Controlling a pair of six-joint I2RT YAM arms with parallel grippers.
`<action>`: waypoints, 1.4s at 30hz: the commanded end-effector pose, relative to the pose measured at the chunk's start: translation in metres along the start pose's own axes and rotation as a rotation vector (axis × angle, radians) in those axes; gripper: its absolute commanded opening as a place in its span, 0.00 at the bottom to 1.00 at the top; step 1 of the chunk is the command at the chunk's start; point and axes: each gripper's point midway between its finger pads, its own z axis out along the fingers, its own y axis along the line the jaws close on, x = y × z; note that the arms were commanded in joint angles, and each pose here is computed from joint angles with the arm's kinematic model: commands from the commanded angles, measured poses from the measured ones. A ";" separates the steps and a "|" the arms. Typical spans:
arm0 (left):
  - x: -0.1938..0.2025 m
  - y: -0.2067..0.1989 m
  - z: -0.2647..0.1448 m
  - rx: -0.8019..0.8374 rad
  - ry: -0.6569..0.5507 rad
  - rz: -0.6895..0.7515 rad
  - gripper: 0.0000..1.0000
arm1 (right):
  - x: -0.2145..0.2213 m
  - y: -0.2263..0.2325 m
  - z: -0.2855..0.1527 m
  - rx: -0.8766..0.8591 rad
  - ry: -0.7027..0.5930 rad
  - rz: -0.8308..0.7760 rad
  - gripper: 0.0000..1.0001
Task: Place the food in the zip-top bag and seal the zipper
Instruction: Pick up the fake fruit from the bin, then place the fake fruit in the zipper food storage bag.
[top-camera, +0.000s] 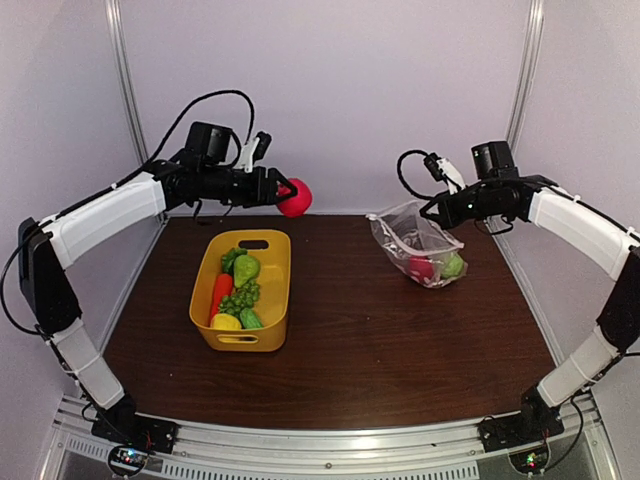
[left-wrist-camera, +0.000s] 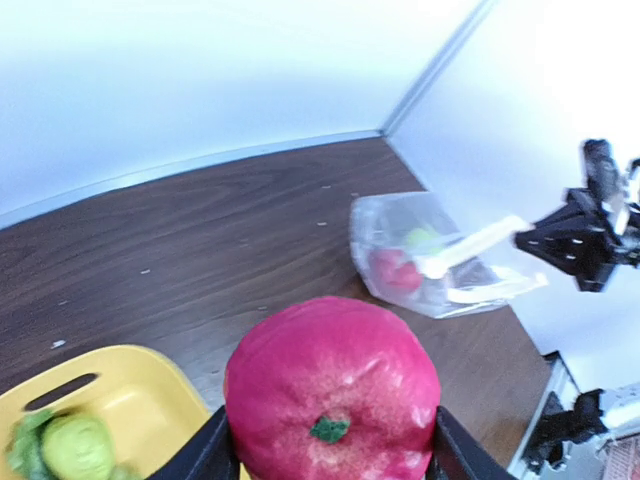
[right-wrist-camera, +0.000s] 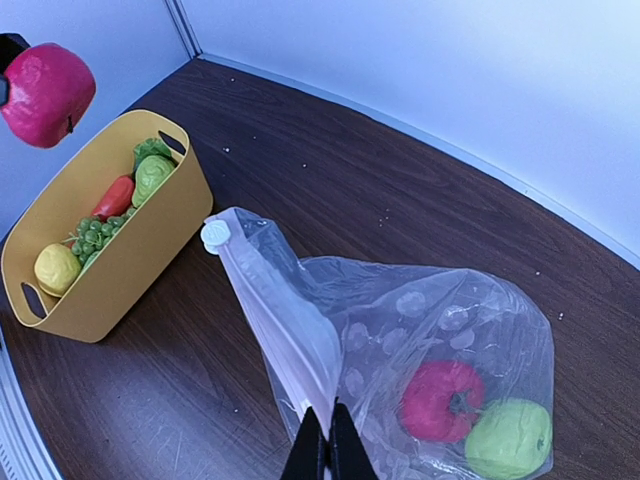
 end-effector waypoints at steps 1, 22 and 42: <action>-0.013 -0.110 0.013 0.404 -0.091 0.064 0.44 | -0.011 0.006 0.005 -0.034 -0.003 0.013 0.00; 0.020 -0.144 0.128 0.315 -0.099 -0.109 0.38 | -0.037 0.052 0.017 -0.219 -0.008 0.109 0.00; 0.026 -0.125 0.159 0.214 -0.100 -0.222 0.94 | -0.045 0.102 0.007 -0.346 -0.041 0.102 0.00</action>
